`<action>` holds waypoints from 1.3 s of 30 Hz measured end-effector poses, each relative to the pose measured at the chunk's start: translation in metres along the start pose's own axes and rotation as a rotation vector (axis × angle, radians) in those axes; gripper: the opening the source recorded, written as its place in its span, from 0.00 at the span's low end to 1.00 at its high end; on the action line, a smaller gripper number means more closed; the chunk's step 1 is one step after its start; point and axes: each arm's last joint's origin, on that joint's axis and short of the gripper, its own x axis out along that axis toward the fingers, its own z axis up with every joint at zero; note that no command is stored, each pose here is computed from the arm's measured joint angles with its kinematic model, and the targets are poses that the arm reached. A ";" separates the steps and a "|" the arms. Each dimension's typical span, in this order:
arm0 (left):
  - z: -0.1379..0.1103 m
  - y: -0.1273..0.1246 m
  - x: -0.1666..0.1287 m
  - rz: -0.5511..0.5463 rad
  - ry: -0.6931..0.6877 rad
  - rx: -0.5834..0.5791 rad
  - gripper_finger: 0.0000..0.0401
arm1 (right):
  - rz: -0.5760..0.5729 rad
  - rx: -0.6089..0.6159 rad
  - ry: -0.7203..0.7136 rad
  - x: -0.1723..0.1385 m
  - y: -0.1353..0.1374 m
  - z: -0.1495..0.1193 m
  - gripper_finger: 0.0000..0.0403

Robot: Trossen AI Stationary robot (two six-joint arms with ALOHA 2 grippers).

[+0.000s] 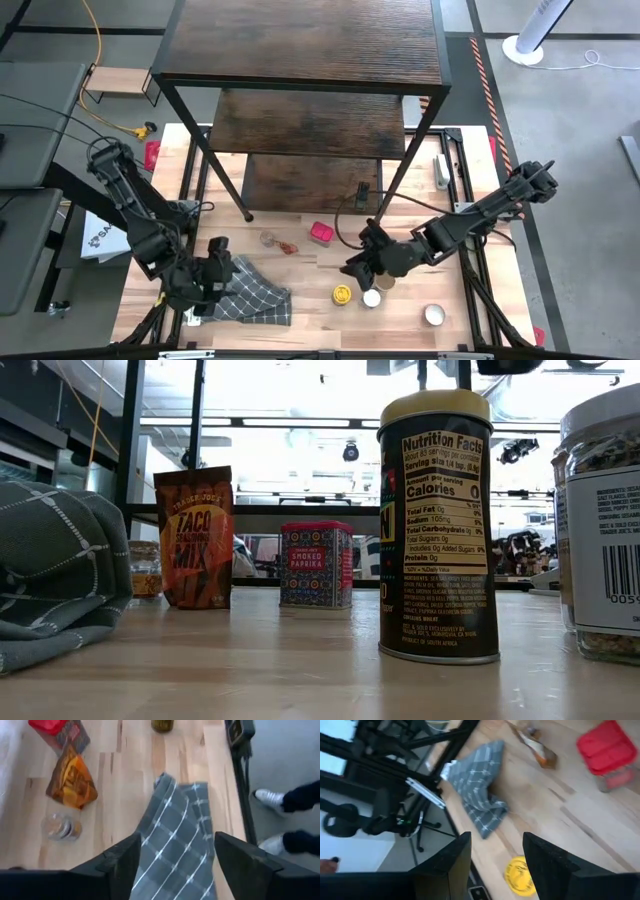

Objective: Shelf spices
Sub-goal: Put the yellow seasoning bottle on the shelf

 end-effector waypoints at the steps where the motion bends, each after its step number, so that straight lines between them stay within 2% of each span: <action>1: 0.001 -0.001 0.001 0.002 -0.019 -0.012 0.64 | 0.022 -0.008 -0.003 0.001 0.002 0.000 0.43; 6: 0.014 -0.006 0.012 -0.001 -0.106 -0.094 0.68 | 0.144 -0.088 0.053 0.016 0.011 -0.005 0.43; 10: 0.021 -0.007 0.028 0.017 -0.119 -0.148 0.69 | 0.170 -0.224 0.121 0.030 0.014 -0.012 0.43; 13: 0.025 -0.009 0.043 0.015 -0.094 -0.197 0.69 | 0.125 -0.412 0.190 0.038 0.017 -0.015 0.43; 16: 0.026 -0.010 0.059 0.019 -0.046 -0.242 0.69 | 0.005 -0.626 0.301 0.046 0.014 -0.020 0.43; 18: 0.026 -0.011 0.070 0.008 -0.015 -0.275 0.69 | -0.059 -0.726 0.367 0.051 0.013 -0.022 0.43; 20: 0.026 -0.013 0.081 -0.001 0.018 -0.318 0.69 | -0.060 -0.789 0.399 0.056 0.018 -0.023 0.43; 23: 0.027 -0.016 0.095 -0.016 0.041 -0.396 0.69 | -0.004 -0.856 0.425 0.061 0.027 -0.022 0.44; 27: 0.029 -0.022 0.108 -0.046 0.031 -0.514 0.69 | 0.071 -0.887 0.474 0.063 0.034 -0.024 0.49; 31: 0.033 -0.026 0.113 -0.054 -0.014 -0.602 0.69 | 0.068 -0.923 0.535 0.064 0.029 -0.026 0.57; 39: 0.036 -0.024 0.114 -0.021 -0.054 -0.615 0.69 | 0.048 -0.986 0.530 0.067 0.026 -0.027 0.72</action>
